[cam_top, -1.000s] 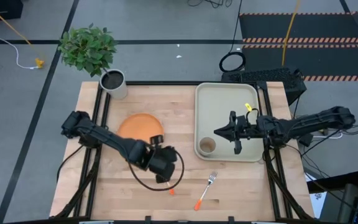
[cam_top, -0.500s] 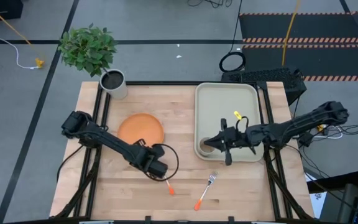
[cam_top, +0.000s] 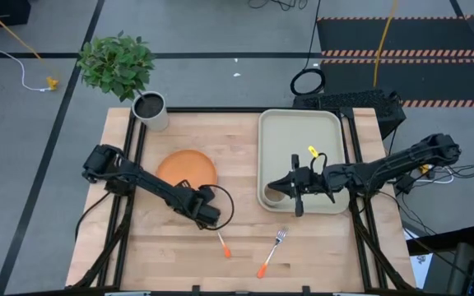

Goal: Pick and place plate/cup/fork/spoon on tray
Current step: Put the orange plate on the gray tray to the top of the gray cup

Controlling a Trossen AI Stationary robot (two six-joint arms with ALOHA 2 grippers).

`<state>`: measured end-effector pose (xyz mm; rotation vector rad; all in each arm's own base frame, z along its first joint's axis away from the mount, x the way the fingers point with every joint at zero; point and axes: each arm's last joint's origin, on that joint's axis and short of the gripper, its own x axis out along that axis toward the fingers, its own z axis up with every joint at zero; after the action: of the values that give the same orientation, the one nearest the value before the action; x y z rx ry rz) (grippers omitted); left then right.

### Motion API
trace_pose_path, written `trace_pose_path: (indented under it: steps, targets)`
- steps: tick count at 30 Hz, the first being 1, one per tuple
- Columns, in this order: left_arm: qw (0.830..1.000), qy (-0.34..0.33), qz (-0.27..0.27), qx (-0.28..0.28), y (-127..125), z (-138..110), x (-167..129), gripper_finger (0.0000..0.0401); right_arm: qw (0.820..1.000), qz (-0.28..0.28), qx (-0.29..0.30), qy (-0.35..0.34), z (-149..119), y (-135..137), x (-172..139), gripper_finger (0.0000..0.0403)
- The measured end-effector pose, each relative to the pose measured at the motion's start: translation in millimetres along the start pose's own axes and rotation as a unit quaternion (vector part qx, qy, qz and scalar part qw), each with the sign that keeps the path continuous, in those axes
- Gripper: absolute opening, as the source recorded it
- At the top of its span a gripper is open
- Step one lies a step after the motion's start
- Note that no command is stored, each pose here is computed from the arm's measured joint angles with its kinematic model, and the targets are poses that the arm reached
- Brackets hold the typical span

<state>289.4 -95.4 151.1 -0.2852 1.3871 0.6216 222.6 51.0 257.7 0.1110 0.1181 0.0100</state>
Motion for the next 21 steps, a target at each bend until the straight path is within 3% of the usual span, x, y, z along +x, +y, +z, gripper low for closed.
trace_pose_path:
  steps: [7, 16, 21]
  targets:
    - [0.999, 0.0, -0.008, 0.036, 7.6, 8.5, 2.2, 0.0017, 1.0, 0.002, 0.0, -0.014, 2.9, 0.4, -0.1, 0.0]
    - [0.983, -0.09, -0.056, 0.148, 15.3, 37.5, -54.1, 0.0007, 0.999, -0.011, -0.04, 0.016, 6.8, 1.3, 3.9, 0.0]
    - [0.945, -0.161, -0.044, 0.282, 13.0, 57.4, -89.3, 0.001, 0.992, -0.064, -0.067, 0.085, 19.9, 4.3, 19.8, 0.0]
